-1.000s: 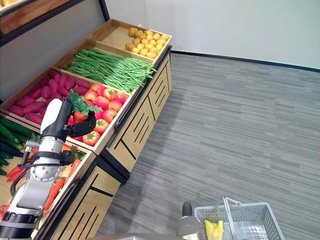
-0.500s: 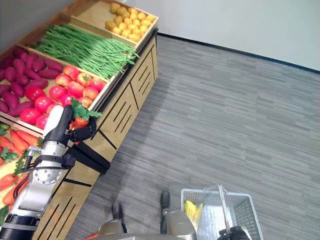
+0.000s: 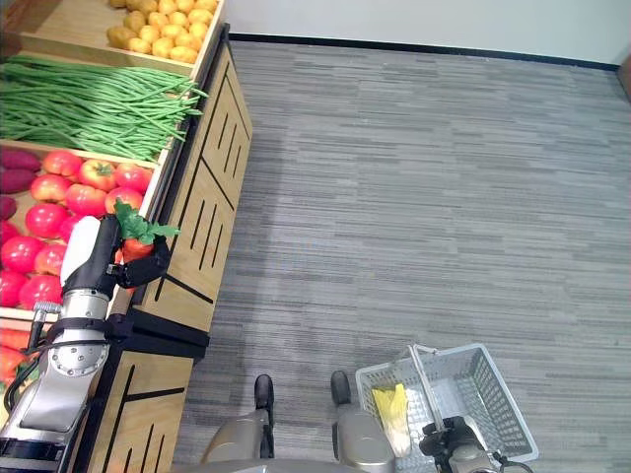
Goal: Get the vegetables into the basket
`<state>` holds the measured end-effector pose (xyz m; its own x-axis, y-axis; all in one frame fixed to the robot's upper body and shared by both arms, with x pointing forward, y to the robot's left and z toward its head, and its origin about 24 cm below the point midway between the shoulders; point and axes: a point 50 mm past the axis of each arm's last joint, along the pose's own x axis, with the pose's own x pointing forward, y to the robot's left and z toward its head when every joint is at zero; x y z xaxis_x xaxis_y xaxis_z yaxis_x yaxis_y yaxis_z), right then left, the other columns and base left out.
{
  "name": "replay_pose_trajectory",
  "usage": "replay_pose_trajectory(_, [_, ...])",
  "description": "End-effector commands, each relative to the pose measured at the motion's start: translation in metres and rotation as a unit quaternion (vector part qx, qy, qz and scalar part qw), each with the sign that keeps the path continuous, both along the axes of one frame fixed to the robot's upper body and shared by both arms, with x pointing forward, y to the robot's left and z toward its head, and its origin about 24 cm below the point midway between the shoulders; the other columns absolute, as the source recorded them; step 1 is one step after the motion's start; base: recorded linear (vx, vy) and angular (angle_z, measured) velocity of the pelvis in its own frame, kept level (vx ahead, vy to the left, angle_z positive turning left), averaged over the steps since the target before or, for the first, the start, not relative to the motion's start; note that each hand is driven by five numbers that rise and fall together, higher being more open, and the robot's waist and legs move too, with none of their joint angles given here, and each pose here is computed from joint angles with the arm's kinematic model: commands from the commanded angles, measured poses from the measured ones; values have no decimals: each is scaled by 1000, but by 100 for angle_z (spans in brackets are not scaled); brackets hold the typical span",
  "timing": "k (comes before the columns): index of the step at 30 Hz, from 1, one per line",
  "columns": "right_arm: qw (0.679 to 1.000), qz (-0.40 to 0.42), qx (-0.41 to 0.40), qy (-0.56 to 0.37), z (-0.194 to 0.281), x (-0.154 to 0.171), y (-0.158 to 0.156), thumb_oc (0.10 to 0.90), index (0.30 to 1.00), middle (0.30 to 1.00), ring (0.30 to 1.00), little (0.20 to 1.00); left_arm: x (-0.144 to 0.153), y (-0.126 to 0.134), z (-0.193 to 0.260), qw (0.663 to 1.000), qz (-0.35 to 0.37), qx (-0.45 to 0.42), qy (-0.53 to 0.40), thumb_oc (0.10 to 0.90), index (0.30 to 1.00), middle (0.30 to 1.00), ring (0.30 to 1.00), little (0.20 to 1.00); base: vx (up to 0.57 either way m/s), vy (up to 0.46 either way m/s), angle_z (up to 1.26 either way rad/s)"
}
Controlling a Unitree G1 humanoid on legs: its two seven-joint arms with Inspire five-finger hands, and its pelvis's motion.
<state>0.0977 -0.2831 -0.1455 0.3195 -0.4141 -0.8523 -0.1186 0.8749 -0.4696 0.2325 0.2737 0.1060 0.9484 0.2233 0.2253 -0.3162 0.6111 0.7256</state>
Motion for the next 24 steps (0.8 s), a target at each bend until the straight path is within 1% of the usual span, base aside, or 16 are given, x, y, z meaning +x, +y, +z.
replay_pose_trajectory(1, [1000, 4, -25, -10, 6, 4, -11, 400, 300, 300, 300, 300, -1, -3, 55, 990, -17, 28, -138, 400, 300, 300, 300, 300, 51, 168, -38])
replay_pose_trajectory(4, [999, -5, -28, -16, 7, 6, -13, 400, 300, 300, 300, 300, 0, -4, 55, 990, -23, 26, -137, 400, 300, 300, 300, 300, 5, 153, -31])
replay_pose_trajectory(6, [999, -9, -31, -33, 11, 16, -14, 400, 300, 300, 300, 300, 1, -6, 55, 990, -31, 24, -135, 400, 300, 300, 300, 300, -45, 144, -41])
replay_pose_trajectory(7, [999, -9, -31, -33, 11, 16, -14, 400, 300, 300, 300, 300, 1, -6, 55, 990, -31, 24, -135, 400, 300, 300, 300, 300, -43, 139, -58])
replay_pose_trajectory(8, [998, -9, -31, -52, 14, 28, -12, 400, 300, 300, 300, 300, 0, -5, 53, 992, -34, 30, -122, 400, 300, 300, 300, 300, -49, 80, -62])
replay_pose_trajectory(9, [998, -8, -30, -53, 14, 29, -12, 400, 300, 300, 300, 300, 0, -5, 53, 991, -34, 30, -122, 400, 300, 300, 300, 300, -43, 75, -88])
replay_pose_trajectory(14, [996, 8, -25, -82, 18, 49, -2, 400, 300, 300, 300, 300, 1, -4, 45, 994, -37, 27, -97, 400, 300, 300, 300, 300, -83, -38, -83])
replay_pose_trajectory(17, [996, 11, -24, -86, 18, 50, -1, 400, 300, 300, 300, 300, 1, -5, 40, 996, -39, 27, -81, 400, 300, 300, 300, 300, 16, 20, -36])
replay_pose_trajectory(18, [994, 4, -26, -103, 22, 56, -3, 400, 300, 300, 300, 300, 0, -6, 27, 998, -45, 18, -52, 400, 300, 300, 300, 300, 91, 1, -16])
replay_pose_trajectory(19, [994, 3, -25, -107, 23, 57, -3, 400, 300, 300, 300, 300, -1, -6, 25, 998, -46, 14, -45, 400, 300, 300, 300, 300, 106, -18, -27])
replay_pose_trajectory(24, [985, 21, -34, -169, 42, 84, -4, 400, 300, 300, 300, 300, 5, -11, -7, 998, -52, 5, 33, 400, 300, 300, 300, 300, 31, -34, -12])
